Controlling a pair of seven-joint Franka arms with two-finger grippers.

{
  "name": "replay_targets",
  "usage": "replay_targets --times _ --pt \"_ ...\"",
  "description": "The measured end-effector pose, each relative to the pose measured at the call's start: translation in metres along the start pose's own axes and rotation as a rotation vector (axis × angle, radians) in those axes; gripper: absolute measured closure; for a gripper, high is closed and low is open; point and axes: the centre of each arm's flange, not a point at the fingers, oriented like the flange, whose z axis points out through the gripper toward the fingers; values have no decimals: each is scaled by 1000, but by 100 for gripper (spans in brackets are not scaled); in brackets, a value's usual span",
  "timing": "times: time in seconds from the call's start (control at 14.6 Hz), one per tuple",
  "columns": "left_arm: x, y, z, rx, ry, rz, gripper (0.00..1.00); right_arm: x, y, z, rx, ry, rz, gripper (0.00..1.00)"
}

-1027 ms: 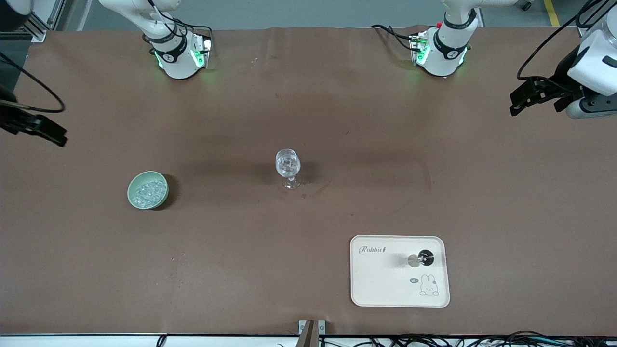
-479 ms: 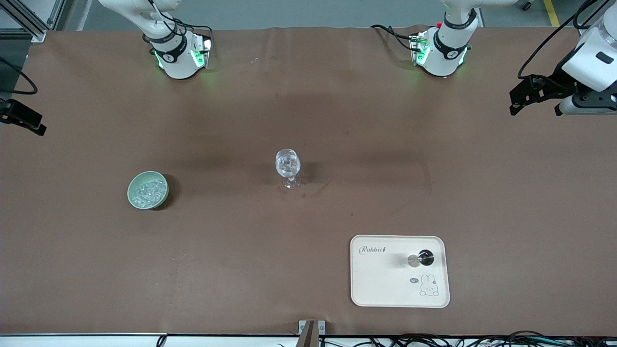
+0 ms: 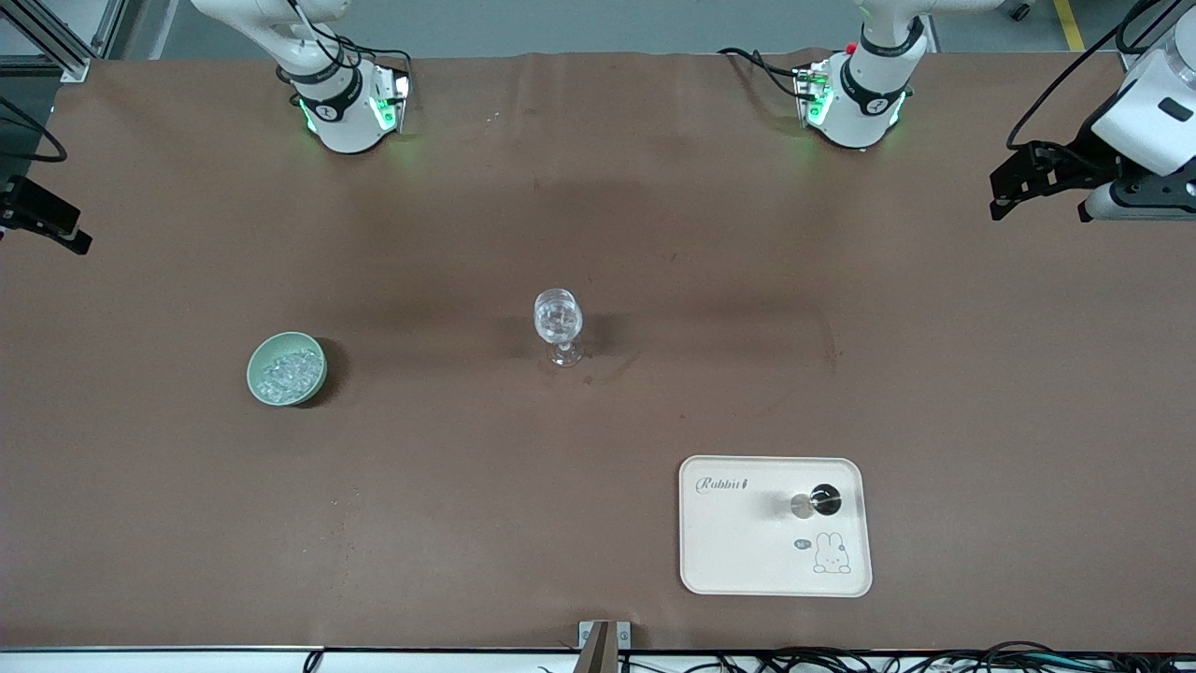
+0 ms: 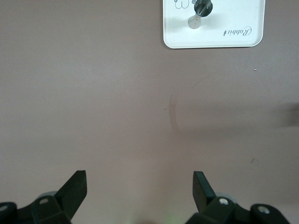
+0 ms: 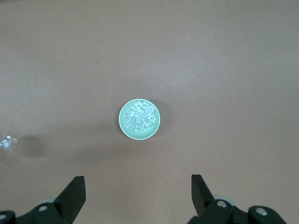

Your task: Pour wine and add ice with both arms

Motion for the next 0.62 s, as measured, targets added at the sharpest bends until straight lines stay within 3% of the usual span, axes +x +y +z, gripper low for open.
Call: replay_targets --times 0.62 --pt "0 0 0 0 -11 0 0 -1 1 1 0 -10 0 0"
